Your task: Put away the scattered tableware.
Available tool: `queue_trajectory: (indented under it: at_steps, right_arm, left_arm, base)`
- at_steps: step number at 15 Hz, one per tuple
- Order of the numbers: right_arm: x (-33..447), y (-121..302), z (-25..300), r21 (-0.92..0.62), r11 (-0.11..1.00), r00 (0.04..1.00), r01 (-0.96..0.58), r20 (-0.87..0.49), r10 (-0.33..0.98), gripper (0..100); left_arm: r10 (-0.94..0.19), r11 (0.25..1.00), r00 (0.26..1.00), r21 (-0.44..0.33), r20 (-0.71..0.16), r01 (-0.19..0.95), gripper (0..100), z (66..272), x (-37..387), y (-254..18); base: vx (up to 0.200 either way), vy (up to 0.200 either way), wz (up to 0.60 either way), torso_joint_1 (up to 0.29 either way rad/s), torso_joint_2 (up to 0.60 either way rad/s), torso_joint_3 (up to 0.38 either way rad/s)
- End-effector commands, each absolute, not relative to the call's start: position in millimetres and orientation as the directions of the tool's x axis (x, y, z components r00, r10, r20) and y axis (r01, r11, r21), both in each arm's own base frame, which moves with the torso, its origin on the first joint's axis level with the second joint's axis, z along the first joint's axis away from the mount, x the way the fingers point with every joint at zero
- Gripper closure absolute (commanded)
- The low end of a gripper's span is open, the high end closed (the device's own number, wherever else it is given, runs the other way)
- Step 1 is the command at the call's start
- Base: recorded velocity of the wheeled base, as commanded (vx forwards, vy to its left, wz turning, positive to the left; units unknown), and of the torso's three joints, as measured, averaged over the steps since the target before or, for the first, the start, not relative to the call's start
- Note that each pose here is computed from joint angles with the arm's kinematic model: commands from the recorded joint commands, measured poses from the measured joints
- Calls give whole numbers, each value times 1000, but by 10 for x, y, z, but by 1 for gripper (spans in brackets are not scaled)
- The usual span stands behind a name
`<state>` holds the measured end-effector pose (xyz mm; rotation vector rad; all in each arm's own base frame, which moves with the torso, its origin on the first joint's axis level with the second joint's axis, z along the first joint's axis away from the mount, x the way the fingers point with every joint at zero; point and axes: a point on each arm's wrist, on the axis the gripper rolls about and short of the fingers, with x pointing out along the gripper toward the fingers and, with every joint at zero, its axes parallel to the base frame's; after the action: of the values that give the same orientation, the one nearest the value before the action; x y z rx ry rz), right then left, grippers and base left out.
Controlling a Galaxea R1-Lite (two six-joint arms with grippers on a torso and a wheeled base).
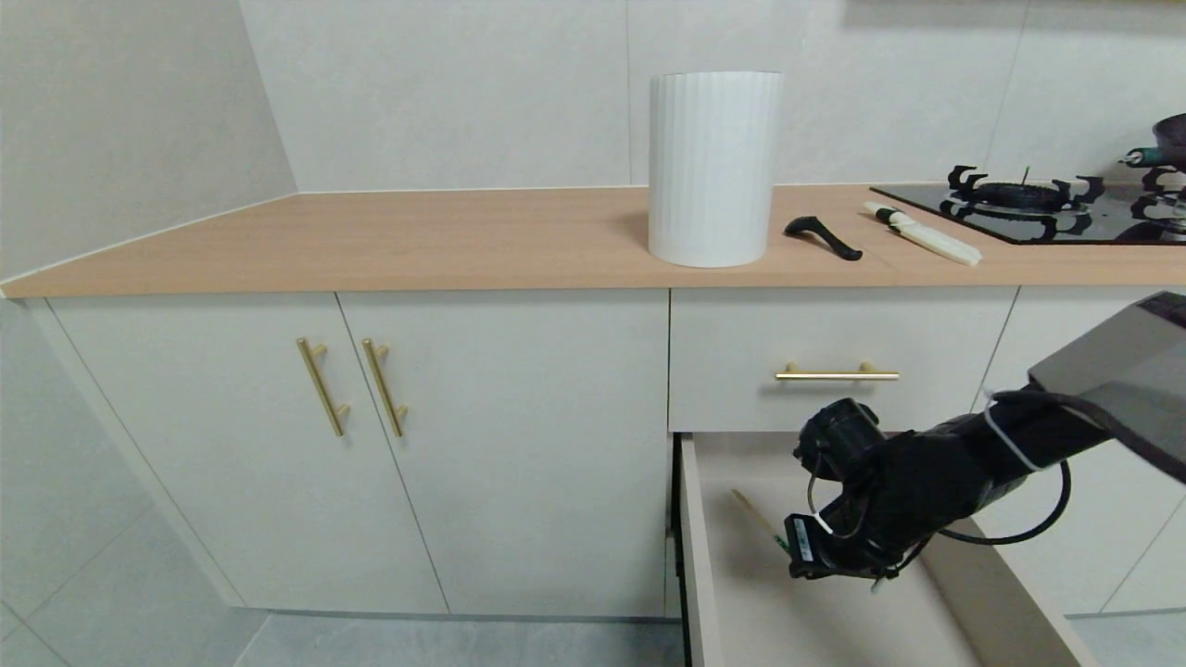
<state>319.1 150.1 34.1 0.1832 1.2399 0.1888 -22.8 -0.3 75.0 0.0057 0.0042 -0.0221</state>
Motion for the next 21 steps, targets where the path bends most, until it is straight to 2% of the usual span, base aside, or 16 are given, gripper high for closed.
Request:
queue_trajectory:
  at_steps: [1, 4, 13, 14, 18, 20, 21]
  right_arm:
    - [3200, 1589, 24, 200, 980, 269, -24, -942, 199, 100]
    - [3239, 1626, -89, 158, 987, 289, 3, -946, 150, 100]
    - [3241, 1633, -92, 159, 987, 290, 3, -945, 151, 100]
    - [3243, 1634, -84, 159, 987, 291, 3, -945, 152, 0]
    - [3222, 1654, -58, 162, 987, 294, -2, -943, 156, 0]
    - [3185, 1666, 80, 177, 984, 314, -10, -934, 171, 0]
    - [3146, 1648, 249, 200, 980, 336, -10, -922, 191, 0]
  left_arm:
    - [-23, 1000, 1000, 6, -5, 23, 0, 750, -228, -2]
    - [-23, 1000, 1000, 6, -5, 23, 0, 750, -228, -2]
    - [-21, 1000, 1000, 6, -5, 22, 0, 750, -228, -3]
    - [-23, 1000, 1000, 6, -5, 23, 0, 750, -228, -2]
    - [-21, 1000, 1000, 6, -5, 22, 0, 750, -228, -3]
    - [-21, 1000, 1000, 6, -5, 22, 0, 750, -228, -3]
    - [-21, 1000, 1000, 6, -5, 22, 0, 750, -228, -3]
  base:
    - [0, 0, 0, 0, 0, 0]
    - [0, 0, 0, 0, 0, 0]
    - [0, 0, 0, 0, 0, 0]
    - [0, 0, 0, 0, 0, 0]
    - [0, 0, 0, 0, 0, 0]
    - [0, 0, 0, 0, 0, 0]
    - [0, 0, 0, 0, 0, 0]
